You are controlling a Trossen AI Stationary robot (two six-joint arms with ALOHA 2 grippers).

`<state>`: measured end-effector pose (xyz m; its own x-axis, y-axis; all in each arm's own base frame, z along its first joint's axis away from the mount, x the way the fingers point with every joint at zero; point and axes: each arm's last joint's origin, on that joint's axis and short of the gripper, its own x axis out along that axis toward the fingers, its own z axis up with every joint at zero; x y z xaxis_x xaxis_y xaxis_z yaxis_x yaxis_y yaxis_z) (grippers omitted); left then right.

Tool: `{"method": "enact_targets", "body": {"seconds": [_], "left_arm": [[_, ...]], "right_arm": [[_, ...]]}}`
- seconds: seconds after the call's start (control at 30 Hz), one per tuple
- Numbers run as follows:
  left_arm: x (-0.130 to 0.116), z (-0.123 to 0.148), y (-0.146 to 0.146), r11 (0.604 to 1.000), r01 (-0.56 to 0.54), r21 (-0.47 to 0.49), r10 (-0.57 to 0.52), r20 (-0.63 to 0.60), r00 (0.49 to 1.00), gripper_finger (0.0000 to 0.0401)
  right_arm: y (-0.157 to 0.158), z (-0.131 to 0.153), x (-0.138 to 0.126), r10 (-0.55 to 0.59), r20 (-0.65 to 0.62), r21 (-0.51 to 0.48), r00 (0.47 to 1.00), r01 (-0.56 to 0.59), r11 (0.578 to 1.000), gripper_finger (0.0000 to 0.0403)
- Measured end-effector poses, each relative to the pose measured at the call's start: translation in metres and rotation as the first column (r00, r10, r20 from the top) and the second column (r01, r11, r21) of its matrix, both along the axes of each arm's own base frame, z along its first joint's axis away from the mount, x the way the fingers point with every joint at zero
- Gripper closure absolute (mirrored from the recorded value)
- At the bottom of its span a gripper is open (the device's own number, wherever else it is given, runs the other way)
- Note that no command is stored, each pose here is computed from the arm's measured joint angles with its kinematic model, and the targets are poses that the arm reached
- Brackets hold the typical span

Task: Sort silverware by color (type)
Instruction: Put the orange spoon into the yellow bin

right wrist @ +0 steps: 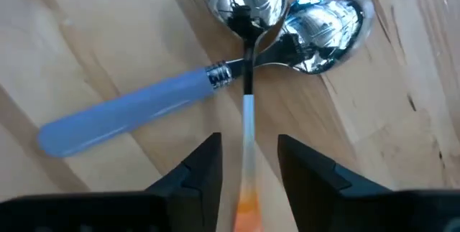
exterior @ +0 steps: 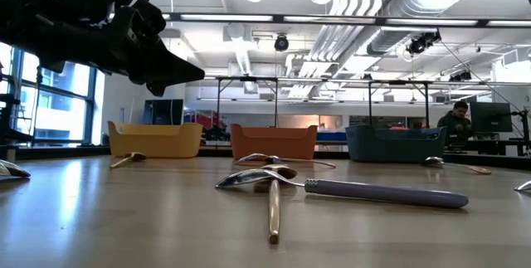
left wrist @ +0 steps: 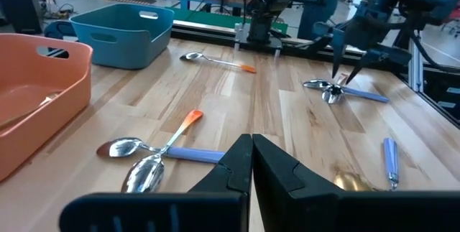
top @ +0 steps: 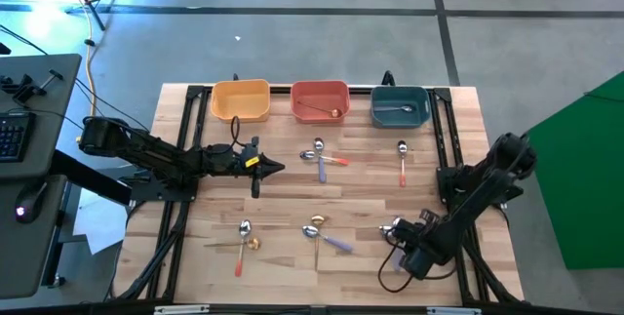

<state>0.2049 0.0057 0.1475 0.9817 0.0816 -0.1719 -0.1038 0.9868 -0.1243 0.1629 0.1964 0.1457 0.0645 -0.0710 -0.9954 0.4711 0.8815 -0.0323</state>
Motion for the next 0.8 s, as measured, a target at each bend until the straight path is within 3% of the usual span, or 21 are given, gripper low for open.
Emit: {"method": "enact_targets", "body": {"seconds": [0.43,0.63,0.8], "left_arm": [[0.000,0.000,0.000,1.000,-0.002,-0.012,0.002,0.000,1.000,0.0398],[0.000,0.000,0.000,1.000,-0.003,-0.019,0.003,0.000,1.000,0.0398],[0.000,0.000,0.000,1.000,-0.004,-0.026,0.005,0.001,1.000,0.0398]], "right_arm": [[-0.011,-0.016,0.003,0.072,-0.042,0.083,0.996,-0.068,0.994,0.0391],[-0.007,-0.001,0.008,0.130,-0.089,0.070,0.987,-0.124,0.990,0.0393],[-0.008,0.028,0.007,0.149,-0.085,0.062,0.985,-0.144,0.988,0.0397]]}}
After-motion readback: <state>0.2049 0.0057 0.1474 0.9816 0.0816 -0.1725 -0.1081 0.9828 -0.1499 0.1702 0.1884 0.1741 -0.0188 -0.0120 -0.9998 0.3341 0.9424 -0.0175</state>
